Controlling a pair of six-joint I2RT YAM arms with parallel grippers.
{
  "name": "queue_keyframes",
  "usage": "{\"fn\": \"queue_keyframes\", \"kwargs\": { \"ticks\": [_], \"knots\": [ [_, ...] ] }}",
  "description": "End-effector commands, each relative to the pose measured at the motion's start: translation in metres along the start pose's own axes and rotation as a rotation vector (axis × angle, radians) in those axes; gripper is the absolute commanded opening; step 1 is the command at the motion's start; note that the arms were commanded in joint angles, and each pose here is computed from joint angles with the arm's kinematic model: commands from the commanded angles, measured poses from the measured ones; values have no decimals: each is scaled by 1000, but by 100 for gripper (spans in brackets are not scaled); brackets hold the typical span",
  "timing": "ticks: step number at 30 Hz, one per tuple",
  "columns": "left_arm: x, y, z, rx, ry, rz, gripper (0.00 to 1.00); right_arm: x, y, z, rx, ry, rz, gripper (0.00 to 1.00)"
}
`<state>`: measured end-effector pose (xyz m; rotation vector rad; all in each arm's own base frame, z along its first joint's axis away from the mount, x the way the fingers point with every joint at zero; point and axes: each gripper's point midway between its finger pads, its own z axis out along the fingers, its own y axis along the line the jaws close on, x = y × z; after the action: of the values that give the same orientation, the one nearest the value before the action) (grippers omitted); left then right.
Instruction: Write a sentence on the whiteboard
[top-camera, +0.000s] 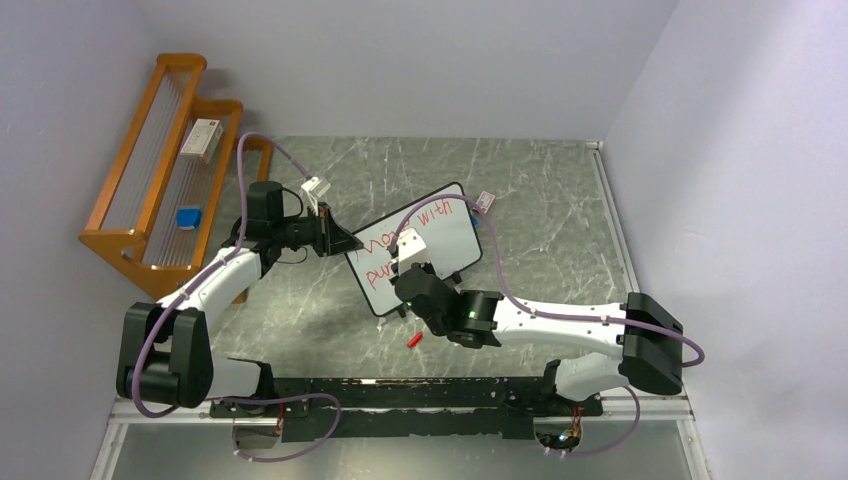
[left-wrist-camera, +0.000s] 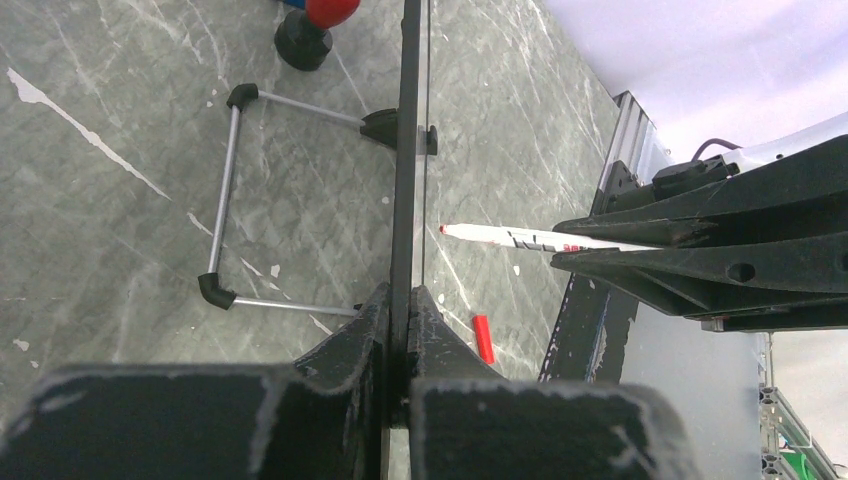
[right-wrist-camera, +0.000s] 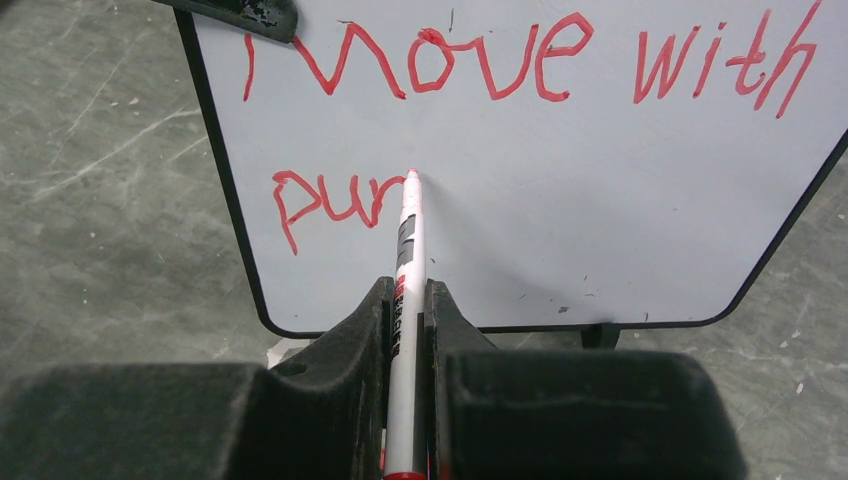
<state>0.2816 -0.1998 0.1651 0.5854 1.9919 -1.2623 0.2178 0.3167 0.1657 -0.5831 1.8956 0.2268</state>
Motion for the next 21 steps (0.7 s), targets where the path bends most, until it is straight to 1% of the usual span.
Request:
{"fn": "queue_keyframes", "kwargs": {
  "ticks": [1, 21],
  "knots": [
    [25, 15, 2, -67, 69, -70, 5, -2, -3, 4, 22, -2, 5, 0],
    [25, 15, 2, -64, 70, -72, 5, 0, -1, 9, 19, 6, 1, 0]
  ]
}}
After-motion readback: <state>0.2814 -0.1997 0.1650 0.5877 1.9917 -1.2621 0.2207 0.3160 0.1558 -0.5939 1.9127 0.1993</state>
